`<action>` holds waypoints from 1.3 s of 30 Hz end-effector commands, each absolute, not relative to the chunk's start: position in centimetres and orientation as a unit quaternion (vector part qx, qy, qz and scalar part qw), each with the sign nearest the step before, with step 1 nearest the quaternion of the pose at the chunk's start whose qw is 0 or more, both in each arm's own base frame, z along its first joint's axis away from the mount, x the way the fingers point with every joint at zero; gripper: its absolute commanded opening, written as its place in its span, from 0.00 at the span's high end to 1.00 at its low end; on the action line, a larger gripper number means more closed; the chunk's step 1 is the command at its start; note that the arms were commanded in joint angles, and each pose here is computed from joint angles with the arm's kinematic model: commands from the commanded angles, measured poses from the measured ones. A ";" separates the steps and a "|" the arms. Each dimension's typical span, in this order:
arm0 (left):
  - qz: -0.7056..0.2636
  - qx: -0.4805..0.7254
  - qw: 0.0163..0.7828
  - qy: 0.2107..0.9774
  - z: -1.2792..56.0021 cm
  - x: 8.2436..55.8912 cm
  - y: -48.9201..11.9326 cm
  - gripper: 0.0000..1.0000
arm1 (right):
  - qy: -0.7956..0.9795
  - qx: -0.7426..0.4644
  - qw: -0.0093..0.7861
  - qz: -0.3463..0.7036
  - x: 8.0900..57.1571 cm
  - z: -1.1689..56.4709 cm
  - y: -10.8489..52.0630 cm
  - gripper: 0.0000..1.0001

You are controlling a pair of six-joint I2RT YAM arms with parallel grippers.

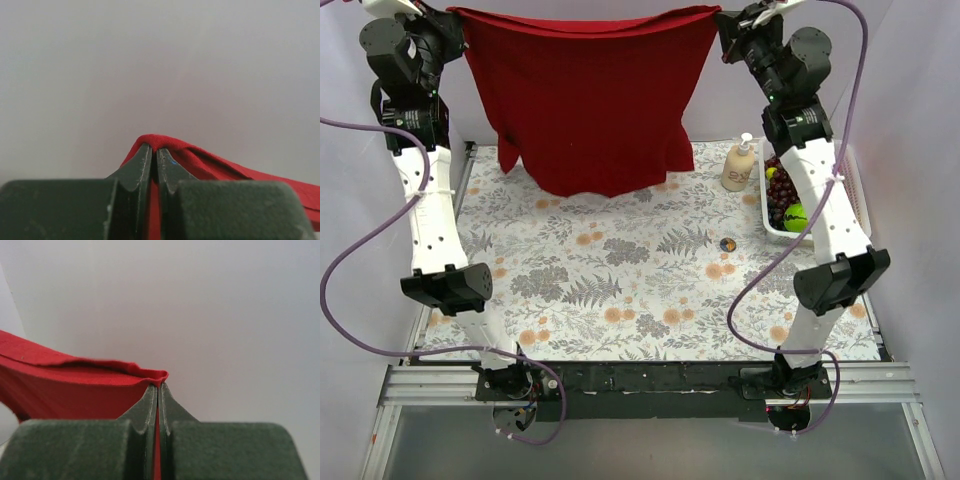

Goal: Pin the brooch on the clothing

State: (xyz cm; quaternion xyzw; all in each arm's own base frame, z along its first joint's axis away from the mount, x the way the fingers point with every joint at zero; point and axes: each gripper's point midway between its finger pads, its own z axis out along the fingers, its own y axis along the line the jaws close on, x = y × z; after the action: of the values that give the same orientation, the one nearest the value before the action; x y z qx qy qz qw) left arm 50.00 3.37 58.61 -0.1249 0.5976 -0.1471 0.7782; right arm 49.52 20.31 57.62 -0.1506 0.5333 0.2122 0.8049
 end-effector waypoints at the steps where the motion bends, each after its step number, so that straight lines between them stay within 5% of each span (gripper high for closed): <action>1: -0.164 -0.072 0.840 0.513 67.4 40.4 1.2 1.00 | 0.431 -0.142 0.867 0.206 40.3 66.5 16.8 0.99; 18: -0.161 -0.064 0.845 0.505 67.5 27.6 -1.1 1.00 | 0.416 -0.160 0.863 0.239 25.2 68.7 13.3 0.99; 26: -0.162 -0.068 0.826 0.536 65.3 29.9 -1.1 1.00 | 0.470 -0.165 0.835 0.233 27.9 65.1 14.1 0.99; 39: -0.164 -0.097 0.766 0.614 57.6 42.3 0.3 1.00 | 0.555 -0.154 0.787 0.220 40.9 58.6 17.6 0.99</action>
State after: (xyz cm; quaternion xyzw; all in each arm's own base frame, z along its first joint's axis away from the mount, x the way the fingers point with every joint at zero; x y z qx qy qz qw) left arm 40.53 -0.04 56.75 -0.0990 0.6314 -0.1637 0.7515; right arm 38.44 17.72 55.97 -0.1665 0.5798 0.2360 0.7619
